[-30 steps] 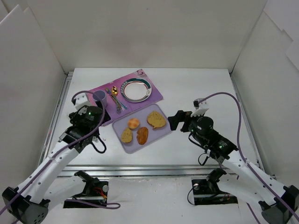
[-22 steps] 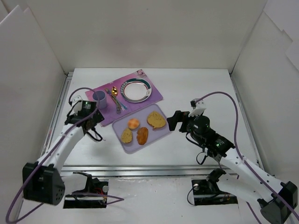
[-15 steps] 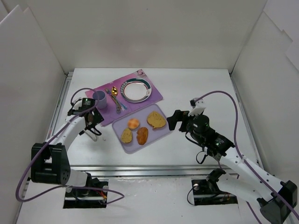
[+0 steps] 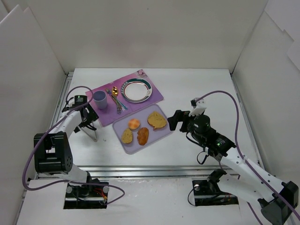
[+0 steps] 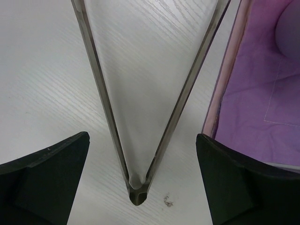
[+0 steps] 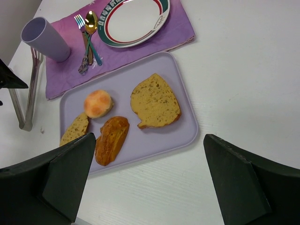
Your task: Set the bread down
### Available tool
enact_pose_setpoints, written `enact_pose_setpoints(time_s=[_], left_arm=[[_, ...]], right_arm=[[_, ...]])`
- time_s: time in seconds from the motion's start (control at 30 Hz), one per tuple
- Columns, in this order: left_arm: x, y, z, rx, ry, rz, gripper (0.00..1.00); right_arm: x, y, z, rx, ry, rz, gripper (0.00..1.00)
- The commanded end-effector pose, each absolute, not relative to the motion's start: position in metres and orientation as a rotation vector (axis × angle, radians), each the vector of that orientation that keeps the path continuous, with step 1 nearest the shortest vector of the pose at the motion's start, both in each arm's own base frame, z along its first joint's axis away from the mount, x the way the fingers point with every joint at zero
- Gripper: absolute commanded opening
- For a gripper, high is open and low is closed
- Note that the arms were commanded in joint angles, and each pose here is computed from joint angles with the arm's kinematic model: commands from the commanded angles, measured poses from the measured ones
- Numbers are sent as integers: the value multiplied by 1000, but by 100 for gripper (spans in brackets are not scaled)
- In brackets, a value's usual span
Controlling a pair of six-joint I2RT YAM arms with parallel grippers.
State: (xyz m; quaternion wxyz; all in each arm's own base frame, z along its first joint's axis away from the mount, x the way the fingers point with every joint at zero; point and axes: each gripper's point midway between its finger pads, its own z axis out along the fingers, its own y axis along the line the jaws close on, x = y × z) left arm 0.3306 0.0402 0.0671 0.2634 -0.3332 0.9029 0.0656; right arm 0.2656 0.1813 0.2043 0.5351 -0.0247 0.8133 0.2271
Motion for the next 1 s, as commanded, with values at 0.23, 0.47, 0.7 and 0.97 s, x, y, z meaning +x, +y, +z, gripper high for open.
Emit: enact_pose_setpoints(time_s=[0.23,0.47,0.7,0.97], left_arm=[[349,50,63,-906,2446,176,97],[353,55,60,-919,2454,222,98],[354,61,50,-962,2464,231,98],[355,67,40,-982,2468,132,85]], right_arm=[[273,189,242,-32,1839,603,98],[271,190,242,-39,1840,608,98],[270,191,242,-48,1839,618,98],[267,192,246,-53,1833,632,98]])
